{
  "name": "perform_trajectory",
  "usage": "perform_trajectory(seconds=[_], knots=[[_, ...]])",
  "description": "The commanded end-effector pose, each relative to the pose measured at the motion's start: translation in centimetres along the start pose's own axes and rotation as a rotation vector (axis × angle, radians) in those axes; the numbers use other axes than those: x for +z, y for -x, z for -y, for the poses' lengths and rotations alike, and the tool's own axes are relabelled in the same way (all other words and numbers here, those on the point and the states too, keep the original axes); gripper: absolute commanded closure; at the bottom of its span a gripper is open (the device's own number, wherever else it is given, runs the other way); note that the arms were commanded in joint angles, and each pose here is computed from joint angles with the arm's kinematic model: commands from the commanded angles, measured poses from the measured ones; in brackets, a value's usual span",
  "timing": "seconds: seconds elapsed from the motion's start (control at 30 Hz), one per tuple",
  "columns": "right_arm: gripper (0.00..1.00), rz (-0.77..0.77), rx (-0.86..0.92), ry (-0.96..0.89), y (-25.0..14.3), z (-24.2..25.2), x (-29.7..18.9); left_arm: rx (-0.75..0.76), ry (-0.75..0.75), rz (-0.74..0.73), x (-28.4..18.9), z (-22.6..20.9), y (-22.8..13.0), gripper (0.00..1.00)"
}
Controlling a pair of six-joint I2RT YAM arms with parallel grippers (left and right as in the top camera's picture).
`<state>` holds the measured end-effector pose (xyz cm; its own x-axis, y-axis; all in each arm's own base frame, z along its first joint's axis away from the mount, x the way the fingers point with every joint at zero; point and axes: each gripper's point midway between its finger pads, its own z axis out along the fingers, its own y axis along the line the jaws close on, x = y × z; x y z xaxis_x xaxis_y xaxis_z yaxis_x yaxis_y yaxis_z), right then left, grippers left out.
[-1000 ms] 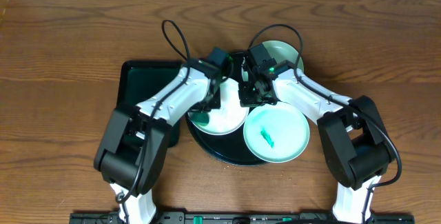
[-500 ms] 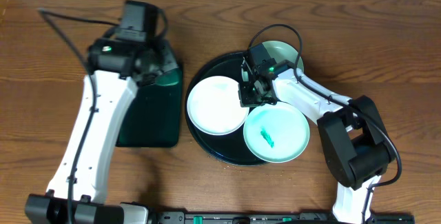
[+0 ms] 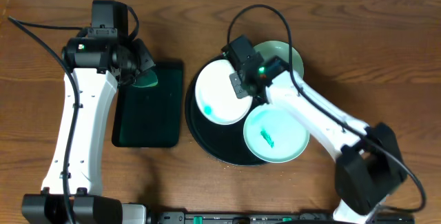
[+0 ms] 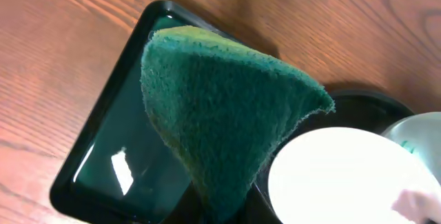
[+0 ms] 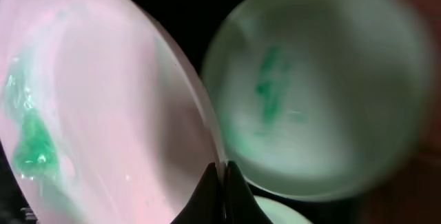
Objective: Clean dirty plates on tray and stack at the side
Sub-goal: 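Lift white plate with right gripper and set it on table right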
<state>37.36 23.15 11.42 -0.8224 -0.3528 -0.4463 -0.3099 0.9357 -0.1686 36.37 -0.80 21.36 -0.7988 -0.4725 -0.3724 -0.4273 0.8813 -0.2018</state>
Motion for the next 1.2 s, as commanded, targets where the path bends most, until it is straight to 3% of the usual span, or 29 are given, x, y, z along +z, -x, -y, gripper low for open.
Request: perform_trajectory(seconds=[0.0,0.53,0.97,1.17], knots=[[0.99,0.182,-0.038,-0.314,3.0,3.9,-4.9,0.007,0.013,0.004,0.1,-0.3,0.1,0.93],[0.99,0.484,-0.215,-0.799,4.2,2.2,-16.1,0.007,0.013,0.004,0.1,-0.3,0.1,0.93],[0.99,0.52,-0.228,-0.819,4.0,1.3,-17.3,0.007,0.013,0.004,0.1,-0.3,0.1,0.93],[0.99,0.452,-0.255,-0.676,3.3,0.1,-15.0,0.006,0.013,0.004,0.1,-0.3,0.1,0.93]])
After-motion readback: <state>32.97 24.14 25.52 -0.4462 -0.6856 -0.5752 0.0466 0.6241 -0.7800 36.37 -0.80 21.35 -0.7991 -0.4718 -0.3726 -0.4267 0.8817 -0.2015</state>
